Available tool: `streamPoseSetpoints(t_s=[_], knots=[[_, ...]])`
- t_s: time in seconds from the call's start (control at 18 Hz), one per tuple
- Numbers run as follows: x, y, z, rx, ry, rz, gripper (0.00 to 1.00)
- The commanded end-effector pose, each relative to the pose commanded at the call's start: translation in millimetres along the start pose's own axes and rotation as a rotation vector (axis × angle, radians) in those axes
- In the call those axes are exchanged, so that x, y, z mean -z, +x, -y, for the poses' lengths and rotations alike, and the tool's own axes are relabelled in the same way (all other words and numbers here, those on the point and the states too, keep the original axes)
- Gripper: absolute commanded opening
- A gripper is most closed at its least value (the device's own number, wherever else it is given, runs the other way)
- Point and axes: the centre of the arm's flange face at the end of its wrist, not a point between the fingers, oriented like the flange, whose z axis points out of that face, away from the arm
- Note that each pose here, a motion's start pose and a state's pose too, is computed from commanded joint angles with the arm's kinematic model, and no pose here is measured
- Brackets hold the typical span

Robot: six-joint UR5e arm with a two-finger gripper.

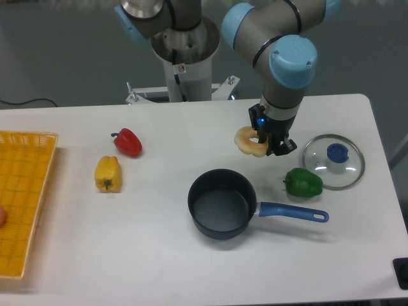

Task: Place the donuts in the pot
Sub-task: 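Close the gripper on the tan ring donut beside the glass lid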

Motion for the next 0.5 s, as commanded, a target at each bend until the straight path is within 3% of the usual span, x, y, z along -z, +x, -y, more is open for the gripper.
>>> streamPoseSetpoints(t_s=[0.5], knots=[[0.0, 2.6, -4.4, 0.086, -0.001, -0.001, 0.37]])
